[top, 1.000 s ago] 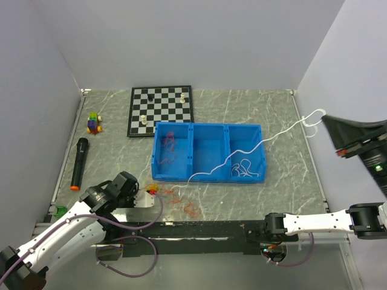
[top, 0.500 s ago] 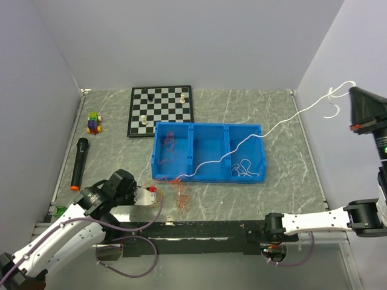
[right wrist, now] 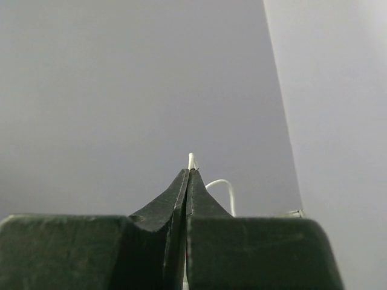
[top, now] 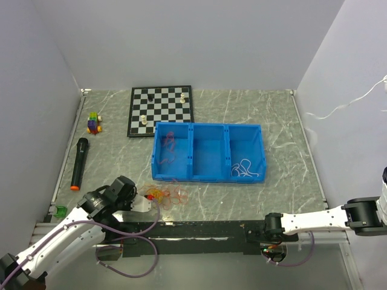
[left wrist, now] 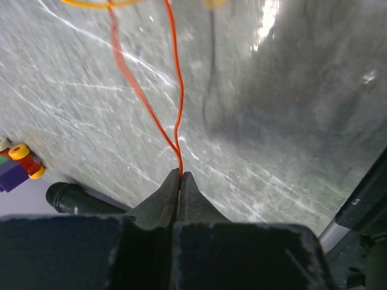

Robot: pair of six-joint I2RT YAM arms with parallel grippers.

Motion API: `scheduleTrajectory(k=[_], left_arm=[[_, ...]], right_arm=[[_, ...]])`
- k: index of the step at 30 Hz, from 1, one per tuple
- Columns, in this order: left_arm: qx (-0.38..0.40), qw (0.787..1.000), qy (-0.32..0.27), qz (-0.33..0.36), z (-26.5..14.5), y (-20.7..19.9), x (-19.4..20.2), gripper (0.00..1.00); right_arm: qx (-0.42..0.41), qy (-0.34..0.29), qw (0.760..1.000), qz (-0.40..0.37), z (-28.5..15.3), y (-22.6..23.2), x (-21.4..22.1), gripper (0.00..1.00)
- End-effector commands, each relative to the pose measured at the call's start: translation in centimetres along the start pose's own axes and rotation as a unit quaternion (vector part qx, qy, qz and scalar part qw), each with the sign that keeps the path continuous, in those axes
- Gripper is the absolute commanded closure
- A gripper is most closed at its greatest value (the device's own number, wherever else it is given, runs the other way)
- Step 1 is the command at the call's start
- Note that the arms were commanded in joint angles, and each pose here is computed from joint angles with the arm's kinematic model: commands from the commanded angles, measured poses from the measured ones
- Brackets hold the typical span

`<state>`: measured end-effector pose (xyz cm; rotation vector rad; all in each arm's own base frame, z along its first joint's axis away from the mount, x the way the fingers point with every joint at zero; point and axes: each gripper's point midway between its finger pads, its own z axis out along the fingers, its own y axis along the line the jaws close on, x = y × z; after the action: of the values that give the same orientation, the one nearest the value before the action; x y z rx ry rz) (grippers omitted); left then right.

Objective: Untangle the cables

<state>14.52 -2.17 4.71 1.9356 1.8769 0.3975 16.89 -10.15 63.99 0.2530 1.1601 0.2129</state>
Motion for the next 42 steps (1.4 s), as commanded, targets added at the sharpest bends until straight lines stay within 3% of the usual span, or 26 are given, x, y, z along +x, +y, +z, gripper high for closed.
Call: scheduleTrajectory(k=[1, 9, 20, 34, 42], left_arm=[[-0.022, 0.999, 0.039, 0.029, 0.3, 0.4, 1.6, 0.99], [-0.043, 0.999, -0.021, -0.015, -1.8, 3.3, -1.4, 0.99], [-0.072, 0.973, -0.185, -0.116, -9.5, 9.5, -8.5, 0.99], [-0.110, 0.959, -0.233, -0.120, -14.0, 12.4, -9.8, 0.99], [-0.113, 0.957, -0.240, -0.118, -14.1, 12.5, -10.0, 0.99]], right_arm=[[0.010, -0.018, 1.000, -0.022, 0.5, -0.2, -1.2, 1.00], [-0.039, -0.013, 0.998, -0.052, 0.4, 4.4, 0.0, 1.00], [-0.088, -0.036, 0.987, -0.131, 0.2, 12.7, 2.3, 1.00], [-0.091, -0.020, 0.970, -0.226, 0.8, 18.2, 8.3, 1.00], [-0.081, -0.041, 0.973, -0.211, 2.0, 18.3, 6.3, 1.00]])
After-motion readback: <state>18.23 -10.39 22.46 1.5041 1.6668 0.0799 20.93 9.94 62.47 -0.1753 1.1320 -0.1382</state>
